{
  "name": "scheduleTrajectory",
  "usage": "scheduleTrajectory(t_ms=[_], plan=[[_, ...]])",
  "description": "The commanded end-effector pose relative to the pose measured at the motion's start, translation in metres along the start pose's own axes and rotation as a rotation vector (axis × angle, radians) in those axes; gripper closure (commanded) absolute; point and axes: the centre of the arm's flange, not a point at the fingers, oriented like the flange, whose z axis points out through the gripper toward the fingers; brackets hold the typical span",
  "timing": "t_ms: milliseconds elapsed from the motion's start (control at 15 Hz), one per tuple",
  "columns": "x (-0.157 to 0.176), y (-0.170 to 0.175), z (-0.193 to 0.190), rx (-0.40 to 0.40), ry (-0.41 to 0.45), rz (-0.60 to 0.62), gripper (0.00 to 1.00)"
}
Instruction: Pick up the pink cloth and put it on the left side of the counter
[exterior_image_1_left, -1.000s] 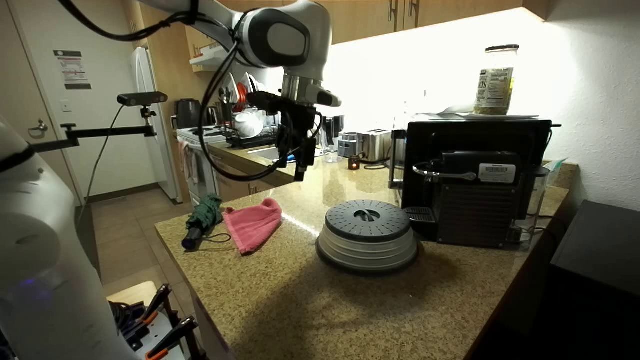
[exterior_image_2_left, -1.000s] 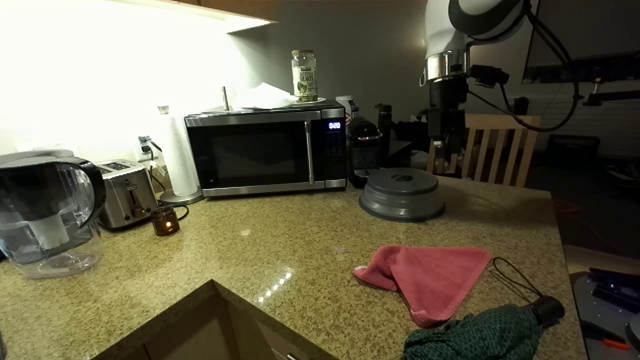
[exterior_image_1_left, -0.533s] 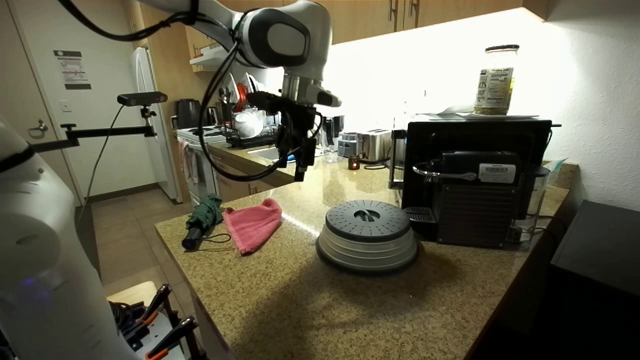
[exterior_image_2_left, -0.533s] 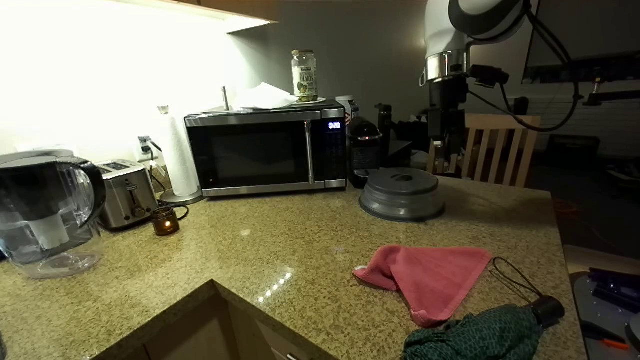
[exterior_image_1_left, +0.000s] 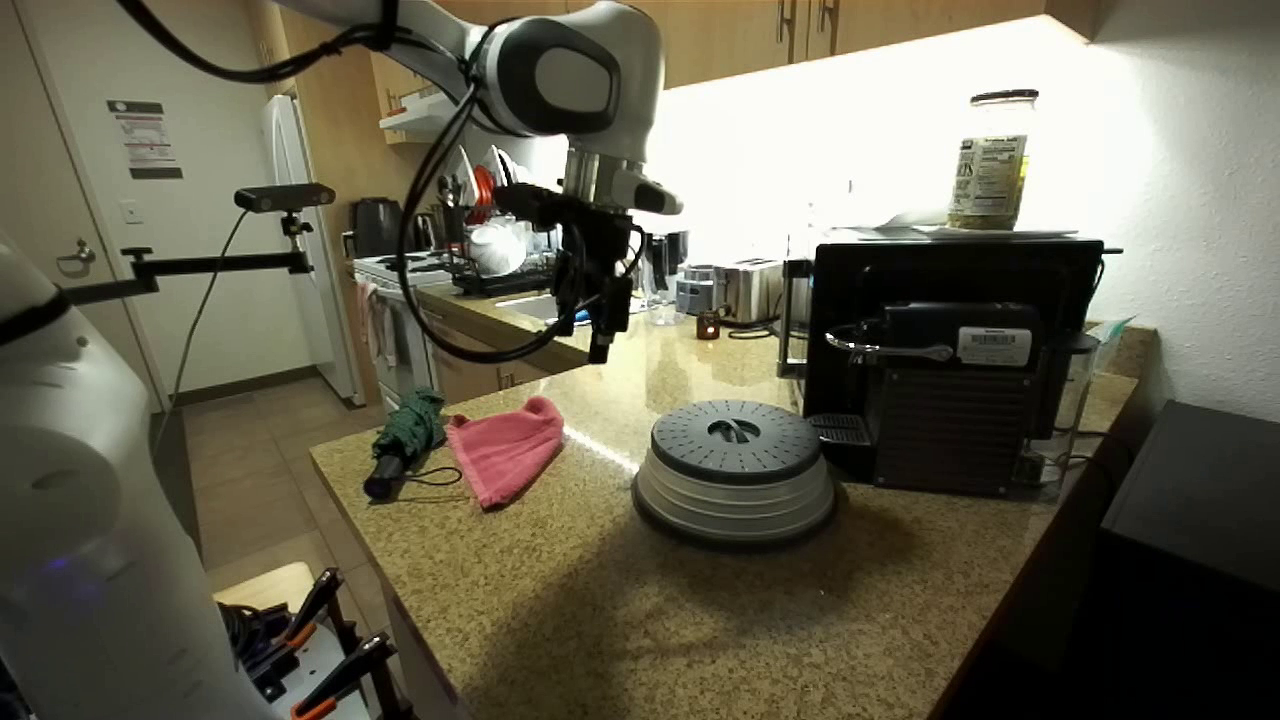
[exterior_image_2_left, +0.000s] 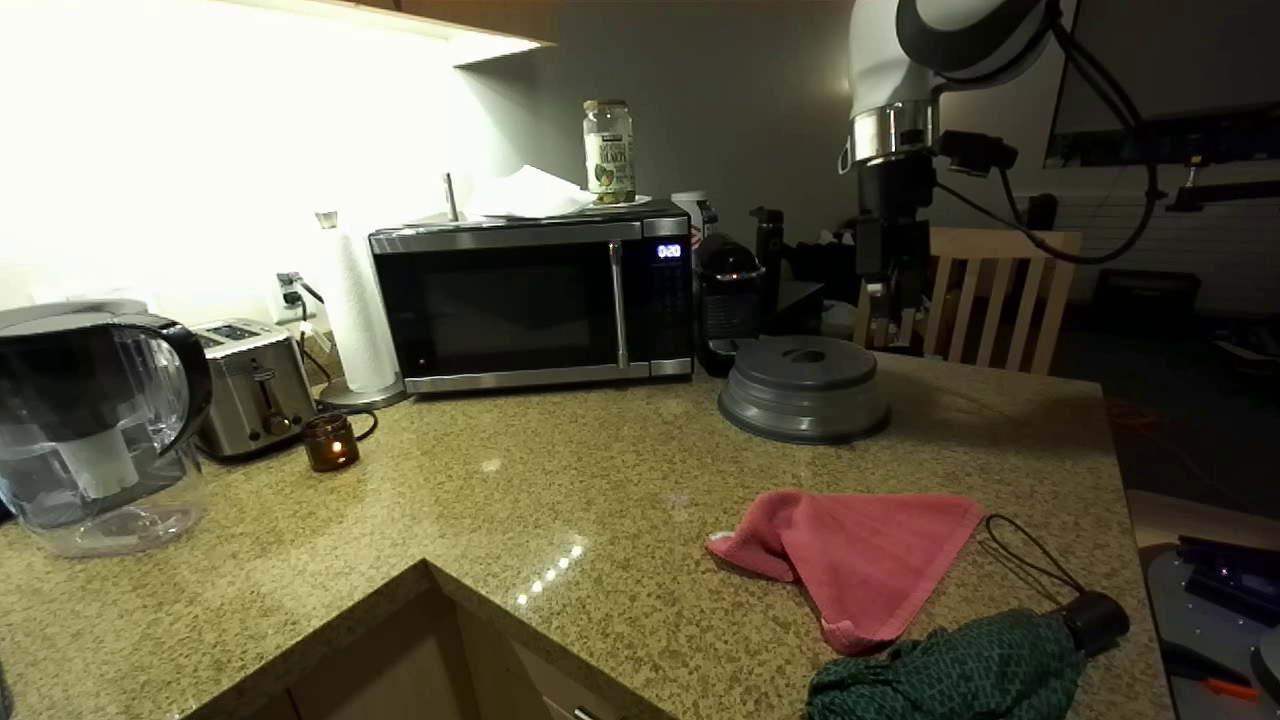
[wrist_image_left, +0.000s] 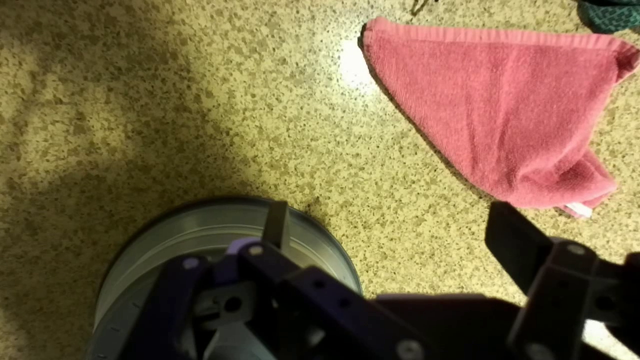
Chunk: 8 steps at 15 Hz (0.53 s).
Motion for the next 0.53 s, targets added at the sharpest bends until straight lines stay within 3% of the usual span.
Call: scheduleTrajectory(t_ms=[0, 467], plan=[[0.018, -0.004, 0.023, 0.007, -0.031, -0.012, 0.00], [0.060, -0.024, 0.078, 0.004, -0.076, -0.092, 0.00]])
